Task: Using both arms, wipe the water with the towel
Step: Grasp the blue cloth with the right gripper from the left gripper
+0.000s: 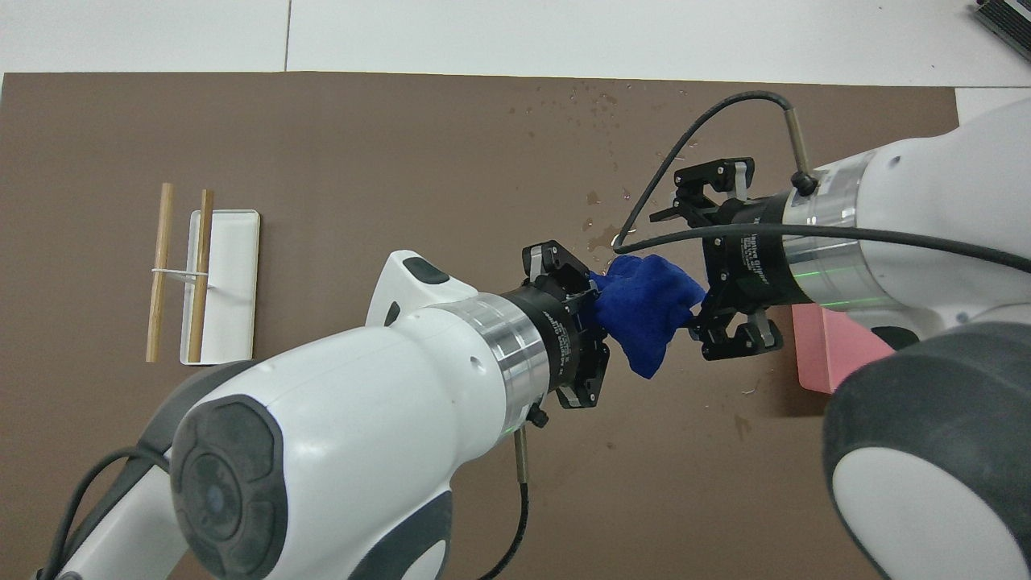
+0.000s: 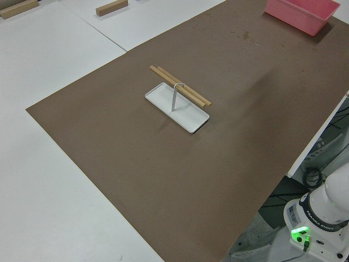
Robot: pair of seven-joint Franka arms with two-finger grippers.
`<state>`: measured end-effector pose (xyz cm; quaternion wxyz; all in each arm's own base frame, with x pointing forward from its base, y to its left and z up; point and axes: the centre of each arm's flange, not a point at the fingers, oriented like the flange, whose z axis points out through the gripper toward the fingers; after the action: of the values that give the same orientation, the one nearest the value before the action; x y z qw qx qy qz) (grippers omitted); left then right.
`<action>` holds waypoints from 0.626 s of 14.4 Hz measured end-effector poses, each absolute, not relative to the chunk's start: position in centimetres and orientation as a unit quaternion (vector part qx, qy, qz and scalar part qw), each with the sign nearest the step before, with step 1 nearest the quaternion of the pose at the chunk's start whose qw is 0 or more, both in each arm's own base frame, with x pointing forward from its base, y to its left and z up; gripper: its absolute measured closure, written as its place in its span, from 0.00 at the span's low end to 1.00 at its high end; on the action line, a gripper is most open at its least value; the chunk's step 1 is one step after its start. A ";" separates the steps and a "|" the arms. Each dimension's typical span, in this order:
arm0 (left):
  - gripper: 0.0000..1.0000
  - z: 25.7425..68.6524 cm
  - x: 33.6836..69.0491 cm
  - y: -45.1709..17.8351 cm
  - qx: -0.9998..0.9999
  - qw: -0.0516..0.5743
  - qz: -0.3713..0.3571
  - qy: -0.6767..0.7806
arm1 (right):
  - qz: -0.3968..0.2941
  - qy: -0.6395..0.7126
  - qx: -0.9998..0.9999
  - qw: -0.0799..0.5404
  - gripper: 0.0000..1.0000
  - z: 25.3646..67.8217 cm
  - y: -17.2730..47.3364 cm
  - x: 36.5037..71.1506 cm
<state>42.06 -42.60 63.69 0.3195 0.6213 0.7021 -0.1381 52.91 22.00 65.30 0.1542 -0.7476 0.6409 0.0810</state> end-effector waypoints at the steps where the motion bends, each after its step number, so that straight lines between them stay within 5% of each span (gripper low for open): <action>1: 0.84 63.9 41.9 -42.8 0.617 0.325 -0.140 0.703 | 0.082 0.641 -0.748 0.154 0.00 65.1 22.5 52.8; 4: 0.84 64.5 41.7 -43.1 0.610 0.338 -0.143 0.703 | 0.083 0.640 -0.748 0.152 0.13 64.8 22.6 52.8; 9: 0.84 65.2 42.1 -42.7 0.604 0.347 -0.141 0.703 | 0.083 0.642 -0.747 0.152 0.73 64.8 22.3 52.9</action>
<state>42.10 -42.73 65.17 0.3465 0.6044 0.7033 -0.1414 52.91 22.34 64.82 0.1522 -0.7467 0.6422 0.0828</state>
